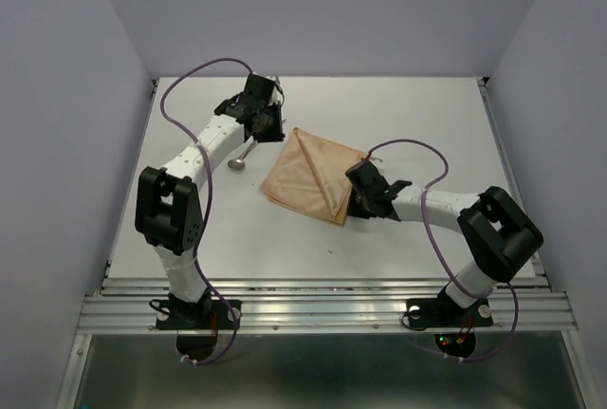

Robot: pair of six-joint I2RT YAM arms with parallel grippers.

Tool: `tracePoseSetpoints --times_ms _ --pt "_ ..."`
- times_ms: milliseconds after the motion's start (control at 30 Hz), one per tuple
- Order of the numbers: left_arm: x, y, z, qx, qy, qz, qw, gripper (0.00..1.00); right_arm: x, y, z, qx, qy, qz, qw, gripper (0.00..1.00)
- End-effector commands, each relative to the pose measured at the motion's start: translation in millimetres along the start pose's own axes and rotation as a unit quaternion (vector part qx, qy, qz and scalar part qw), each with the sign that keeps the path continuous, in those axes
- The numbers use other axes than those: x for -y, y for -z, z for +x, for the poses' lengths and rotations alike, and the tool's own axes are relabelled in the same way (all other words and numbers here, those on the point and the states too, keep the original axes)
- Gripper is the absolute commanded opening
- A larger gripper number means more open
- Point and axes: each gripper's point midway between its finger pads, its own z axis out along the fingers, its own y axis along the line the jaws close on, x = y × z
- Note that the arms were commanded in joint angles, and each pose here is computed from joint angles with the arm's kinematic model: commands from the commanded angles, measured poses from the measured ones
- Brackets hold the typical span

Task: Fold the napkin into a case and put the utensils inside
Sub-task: Move the upper triangle-folded napkin to the center of the board, then pick up the upper triangle-folded napkin from the center of the board.

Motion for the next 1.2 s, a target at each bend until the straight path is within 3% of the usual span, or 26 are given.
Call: tracePoseSetpoints --times_ms 0,100,267,333,400,567,867,1167 --pt "11 25 -8 0.035 -0.010 0.003 0.999 0.32 -18 7 22 -0.033 -0.017 -0.021 0.999 0.05" --pt "23 23 4 0.028 -0.026 0.008 0.999 0.40 -4 18 6 0.009 -0.013 0.005 1.000 0.08" --pt "50 17 28 0.022 -0.076 0.006 0.997 0.61 59 29 -26 0.045 -0.062 0.055 0.996 0.15" --pt "72 16 49 0.012 -0.106 0.023 0.994 0.70 78 30 -34 0.048 -0.071 0.067 0.994 0.27" --pt "92 13 67 0.005 -0.135 0.036 0.990 0.72 101 30 -43 0.052 -0.092 0.081 0.991 0.34" --pt "125 3 112 -0.015 -0.196 0.034 0.980 0.72 131 33 -57 0.059 -0.116 0.100 0.986 0.46" --pt "153 -17 180 -0.054 -0.274 0.016 0.960 0.71 175 45 -87 0.084 -0.177 0.096 0.976 0.50" --pt "141 -34 204 -0.057 -0.292 -0.047 0.954 0.68 172 44 -90 0.080 -0.171 0.085 0.978 0.51"
